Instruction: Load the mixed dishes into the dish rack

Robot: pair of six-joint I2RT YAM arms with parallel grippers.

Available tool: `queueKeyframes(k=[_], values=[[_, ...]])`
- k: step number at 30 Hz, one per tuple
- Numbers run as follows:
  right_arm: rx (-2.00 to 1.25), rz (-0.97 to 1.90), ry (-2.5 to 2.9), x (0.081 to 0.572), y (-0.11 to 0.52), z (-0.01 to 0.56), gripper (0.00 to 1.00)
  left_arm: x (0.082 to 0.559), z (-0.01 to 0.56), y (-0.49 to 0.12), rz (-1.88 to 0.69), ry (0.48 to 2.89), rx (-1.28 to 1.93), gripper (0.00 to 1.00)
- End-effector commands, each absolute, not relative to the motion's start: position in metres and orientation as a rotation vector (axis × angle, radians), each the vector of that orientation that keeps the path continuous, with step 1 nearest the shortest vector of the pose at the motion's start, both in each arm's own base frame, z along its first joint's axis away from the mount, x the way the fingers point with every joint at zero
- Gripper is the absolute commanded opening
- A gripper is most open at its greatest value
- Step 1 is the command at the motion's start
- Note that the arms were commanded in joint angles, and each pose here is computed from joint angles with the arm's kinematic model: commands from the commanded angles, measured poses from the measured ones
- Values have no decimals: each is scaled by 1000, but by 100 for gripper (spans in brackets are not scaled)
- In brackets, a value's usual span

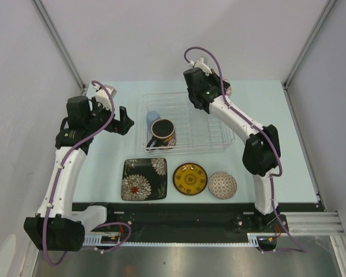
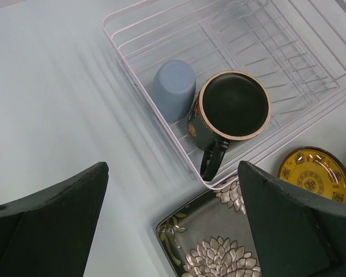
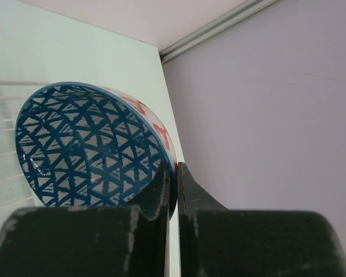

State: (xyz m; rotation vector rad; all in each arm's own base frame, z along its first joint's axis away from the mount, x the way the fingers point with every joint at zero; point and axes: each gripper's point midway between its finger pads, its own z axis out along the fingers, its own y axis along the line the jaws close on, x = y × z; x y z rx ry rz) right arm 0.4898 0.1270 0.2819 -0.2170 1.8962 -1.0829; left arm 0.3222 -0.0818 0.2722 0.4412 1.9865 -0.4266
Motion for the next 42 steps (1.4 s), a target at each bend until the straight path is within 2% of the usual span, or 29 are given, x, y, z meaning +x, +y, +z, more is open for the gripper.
queueKeyframes(k=[1, 13, 33, 34, 35, 37, 39, 42], values=[[-200, -1145, 1860, 488, 129, 279, 0, 320, 280, -83, -446, 1950, 453, 99], [-268, -1119, 1977, 496, 127, 209, 0, 319, 278, -84, -451, 1952, 459, 100], [-412, -1053, 2105, 467, 166, 130, 0, 325, 278, -76, -447, 1948, 429, 100], [-422, -1046, 2107, 465, 170, 128, 3, 325, 279, -76, -447, 1945, 431, 100], [-420, -1044, 2113, 464, 169, 127, 17, 326, 280, -76, -445, 1944, 431, 100], [-428, -1037, 2117, 460, 172, 125, 26, 326, 281, -76, -444, 1944, 432, 100], [-427, -1037, 2120, 458, 171, 125, 49, 326, 281, -76, -450, 1943, 433, 100], [-414, -1029, 2119, 455, 169, 133, 63, 327, 283, -78, -457, 1939, 431, 100]])
